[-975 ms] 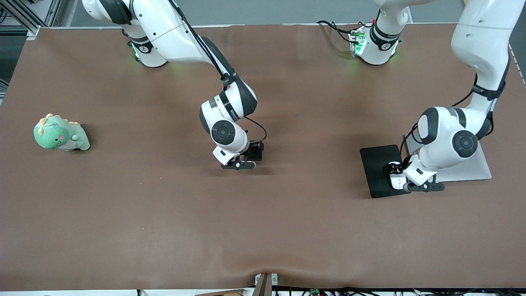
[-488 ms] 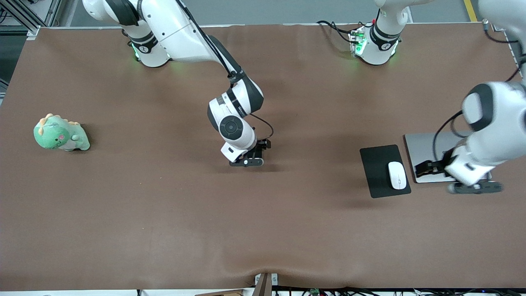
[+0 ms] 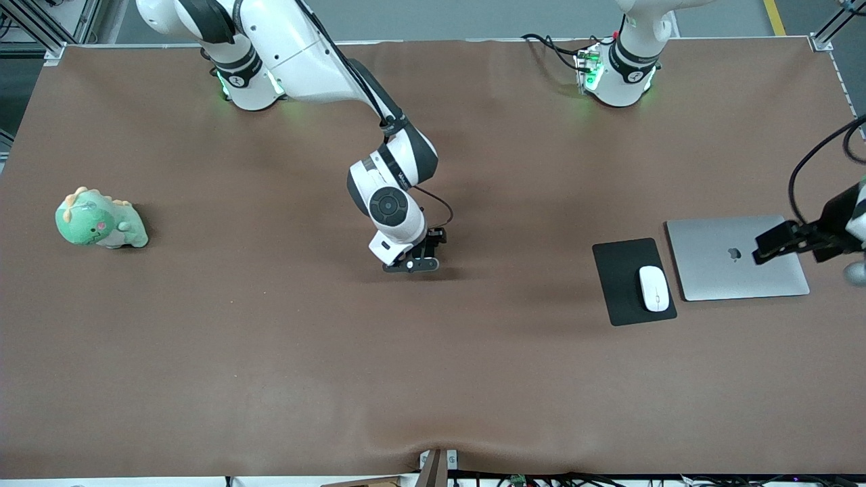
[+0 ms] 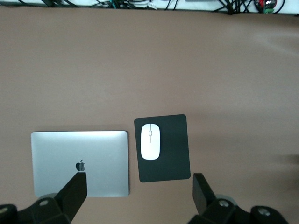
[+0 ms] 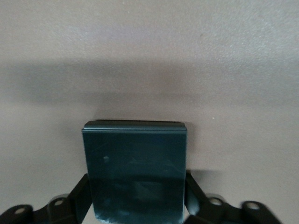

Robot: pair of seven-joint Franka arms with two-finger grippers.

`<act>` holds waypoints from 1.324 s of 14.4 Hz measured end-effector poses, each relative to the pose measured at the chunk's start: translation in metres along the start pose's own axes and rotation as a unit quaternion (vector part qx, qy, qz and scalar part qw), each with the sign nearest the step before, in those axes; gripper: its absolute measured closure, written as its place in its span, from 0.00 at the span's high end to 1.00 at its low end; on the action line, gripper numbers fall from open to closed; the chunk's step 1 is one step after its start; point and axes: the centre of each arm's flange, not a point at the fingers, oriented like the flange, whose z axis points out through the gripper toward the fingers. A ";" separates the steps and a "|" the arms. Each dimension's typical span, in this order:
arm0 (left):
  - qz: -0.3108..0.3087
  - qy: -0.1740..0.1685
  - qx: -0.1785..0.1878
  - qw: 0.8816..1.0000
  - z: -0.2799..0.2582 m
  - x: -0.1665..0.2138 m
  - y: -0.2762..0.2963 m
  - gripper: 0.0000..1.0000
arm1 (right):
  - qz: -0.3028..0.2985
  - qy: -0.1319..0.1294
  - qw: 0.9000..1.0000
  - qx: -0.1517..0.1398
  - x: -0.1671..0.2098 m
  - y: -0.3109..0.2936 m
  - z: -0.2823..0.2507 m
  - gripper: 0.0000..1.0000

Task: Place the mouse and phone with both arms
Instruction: 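Lift the phone with the right gripper while the left gripper withdraws, then carry the black phone with the right gripper toward the green plush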

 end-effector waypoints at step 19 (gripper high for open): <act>0.020 -0.011 0.016 1.000 -0.064 -0.078 0.029 1.00 | 0.148 -0.067 0.986 -0.029 0.066 0.214 -0.153 0.80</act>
